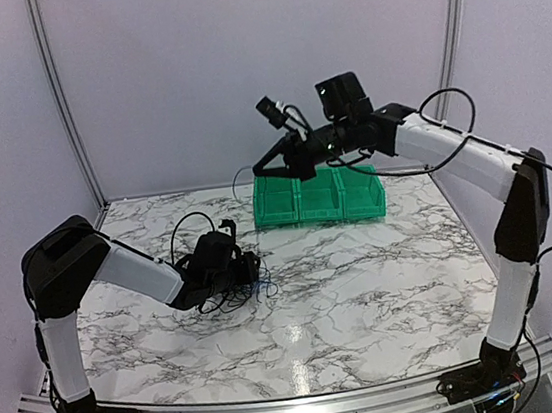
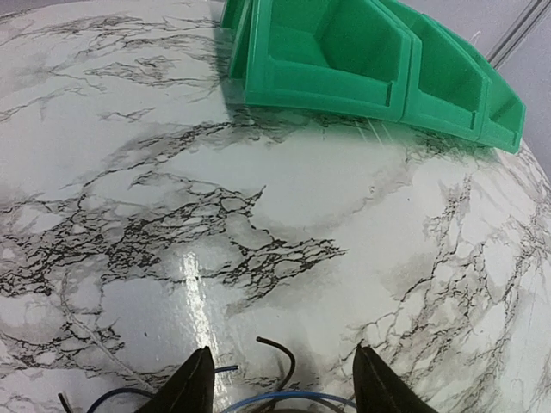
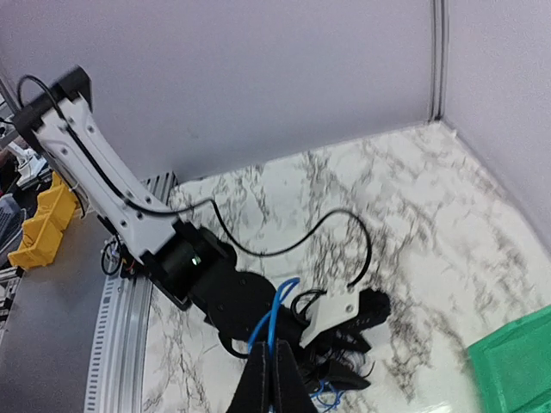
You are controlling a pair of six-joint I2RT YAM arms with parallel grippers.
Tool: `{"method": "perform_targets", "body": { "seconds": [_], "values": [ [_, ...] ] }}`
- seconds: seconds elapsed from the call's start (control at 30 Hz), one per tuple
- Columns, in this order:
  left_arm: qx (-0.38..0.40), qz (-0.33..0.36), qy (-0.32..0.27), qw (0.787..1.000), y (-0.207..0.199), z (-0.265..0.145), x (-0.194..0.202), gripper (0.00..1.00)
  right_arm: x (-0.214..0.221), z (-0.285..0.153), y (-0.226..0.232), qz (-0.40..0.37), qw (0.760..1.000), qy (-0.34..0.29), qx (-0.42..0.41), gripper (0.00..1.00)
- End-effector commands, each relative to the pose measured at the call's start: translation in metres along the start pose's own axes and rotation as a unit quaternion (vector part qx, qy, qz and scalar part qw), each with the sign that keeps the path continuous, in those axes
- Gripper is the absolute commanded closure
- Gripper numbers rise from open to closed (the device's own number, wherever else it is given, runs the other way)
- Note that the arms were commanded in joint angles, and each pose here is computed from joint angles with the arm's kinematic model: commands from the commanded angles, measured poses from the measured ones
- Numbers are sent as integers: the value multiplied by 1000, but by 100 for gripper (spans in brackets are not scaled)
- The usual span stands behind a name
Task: Untangle the cables
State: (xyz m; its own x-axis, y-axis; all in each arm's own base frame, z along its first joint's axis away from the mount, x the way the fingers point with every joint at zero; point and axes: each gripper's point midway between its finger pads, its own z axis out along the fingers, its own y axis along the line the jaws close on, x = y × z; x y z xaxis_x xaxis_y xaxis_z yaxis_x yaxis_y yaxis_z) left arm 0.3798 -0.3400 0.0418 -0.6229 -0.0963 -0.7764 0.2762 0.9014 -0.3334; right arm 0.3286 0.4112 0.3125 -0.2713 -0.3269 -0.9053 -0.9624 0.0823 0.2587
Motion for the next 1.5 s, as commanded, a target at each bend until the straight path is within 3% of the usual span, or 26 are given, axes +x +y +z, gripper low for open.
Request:
{"method": "perform_targets", "body": {
  "seconds": [0.0, 0.17, 0.47, 0.83, 1.03, 1.23, 1.47],
  "values": [
    [-32, 12, 11, 999, 21, 2, 21, 43, -95, -70, 42, -96, 991, -88, 21, 100],
    [-46, 21, 26, 998, 32, 1, 37, 44, -144, -114, 61, -143, 980, -130, 48, 100],
    [-73, 31, 45, 996, 53, -3, 59, 43, -177, -162, 65, -189, 962, -164, 110, 100],
    [-90, 44, 62, 993, 72, -16, 78, 43, -228, -272, 70, -256, 906, -231, 247, 100],
    [-101, 50, 62, 992, 79, -22, 81, 43, -222, -290, 61, -252, 897, -225, 286, 100],
    [-114, 62, 50, 990, 85, -31, 74, 42, -196, -280, 38, -222, 907, -197, 300, 100],
    [-122, 76, 32, 989, 90, -44, 59, 42, -106, -252, -14, -150, 929, -109, 320, 100]
  ]
}}
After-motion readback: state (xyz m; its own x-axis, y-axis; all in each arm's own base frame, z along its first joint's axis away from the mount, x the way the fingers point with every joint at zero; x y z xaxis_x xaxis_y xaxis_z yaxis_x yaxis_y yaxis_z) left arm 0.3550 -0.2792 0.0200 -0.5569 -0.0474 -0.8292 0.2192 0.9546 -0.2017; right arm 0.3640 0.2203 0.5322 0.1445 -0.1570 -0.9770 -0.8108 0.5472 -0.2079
